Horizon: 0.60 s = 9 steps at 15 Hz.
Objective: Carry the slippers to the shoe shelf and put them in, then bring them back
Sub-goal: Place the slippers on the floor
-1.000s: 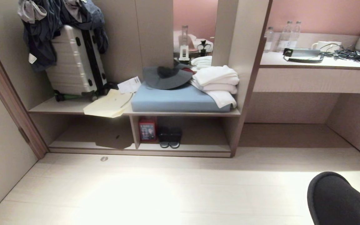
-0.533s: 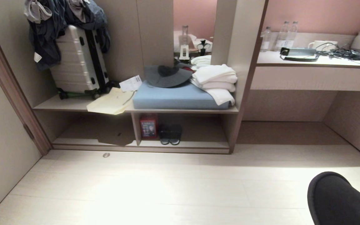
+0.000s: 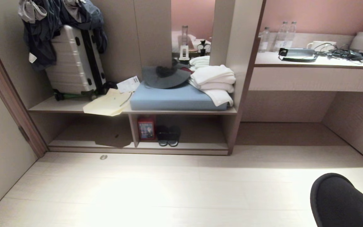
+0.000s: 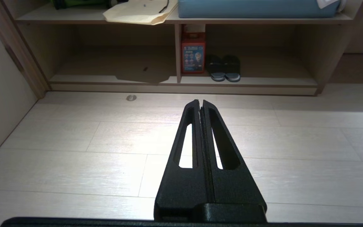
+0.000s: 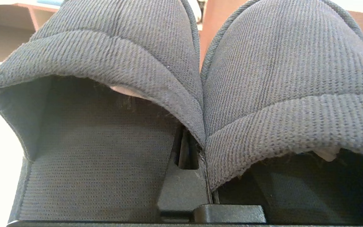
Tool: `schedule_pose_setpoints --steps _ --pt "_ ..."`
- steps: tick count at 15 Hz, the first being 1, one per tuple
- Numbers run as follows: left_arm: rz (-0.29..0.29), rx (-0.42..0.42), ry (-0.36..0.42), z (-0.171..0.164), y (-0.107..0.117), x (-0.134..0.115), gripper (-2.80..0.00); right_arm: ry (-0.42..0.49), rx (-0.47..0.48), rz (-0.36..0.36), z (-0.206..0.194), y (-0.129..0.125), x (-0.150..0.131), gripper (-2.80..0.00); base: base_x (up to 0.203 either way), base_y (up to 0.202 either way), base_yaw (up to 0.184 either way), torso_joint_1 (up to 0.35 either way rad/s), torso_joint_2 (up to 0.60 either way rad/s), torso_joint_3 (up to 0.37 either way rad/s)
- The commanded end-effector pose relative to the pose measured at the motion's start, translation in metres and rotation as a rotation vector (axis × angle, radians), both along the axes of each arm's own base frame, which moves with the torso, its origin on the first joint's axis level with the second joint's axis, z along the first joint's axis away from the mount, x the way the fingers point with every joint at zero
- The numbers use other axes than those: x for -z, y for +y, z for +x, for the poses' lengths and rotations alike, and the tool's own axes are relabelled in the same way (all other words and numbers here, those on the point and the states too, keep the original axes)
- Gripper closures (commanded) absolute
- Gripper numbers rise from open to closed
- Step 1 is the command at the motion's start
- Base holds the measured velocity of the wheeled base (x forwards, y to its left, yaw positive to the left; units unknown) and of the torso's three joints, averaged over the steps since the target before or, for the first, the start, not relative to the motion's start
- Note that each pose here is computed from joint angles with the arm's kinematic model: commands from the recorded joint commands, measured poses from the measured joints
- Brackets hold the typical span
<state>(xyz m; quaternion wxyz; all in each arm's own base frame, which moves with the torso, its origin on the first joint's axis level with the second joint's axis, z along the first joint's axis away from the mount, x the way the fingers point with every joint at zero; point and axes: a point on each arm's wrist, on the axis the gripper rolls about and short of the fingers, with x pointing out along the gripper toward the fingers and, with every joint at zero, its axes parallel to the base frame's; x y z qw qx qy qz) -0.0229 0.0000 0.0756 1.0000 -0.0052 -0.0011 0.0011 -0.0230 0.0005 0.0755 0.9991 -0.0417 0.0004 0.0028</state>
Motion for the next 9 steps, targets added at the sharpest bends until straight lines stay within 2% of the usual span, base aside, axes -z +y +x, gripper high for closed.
schedule_pose_setpoints --steps 1,9 --pt "0.001 -0.001 0.001 0.0001 0.0000 0.0000 0.00 0.002 -0.001 -0.001 0.0001 0.0000 0.0001 0.00 0.000 -0.183 0.006 0.007 0.01 0.002" --pt "0.001 0.000 0.003 0.0002 0.0000 0.0002 0.00 0.002 -0.001 0.001 0.0001 0.0000 0.0001 0.00 0.000 -0.196 0.002 0.003 0.00 0.000"
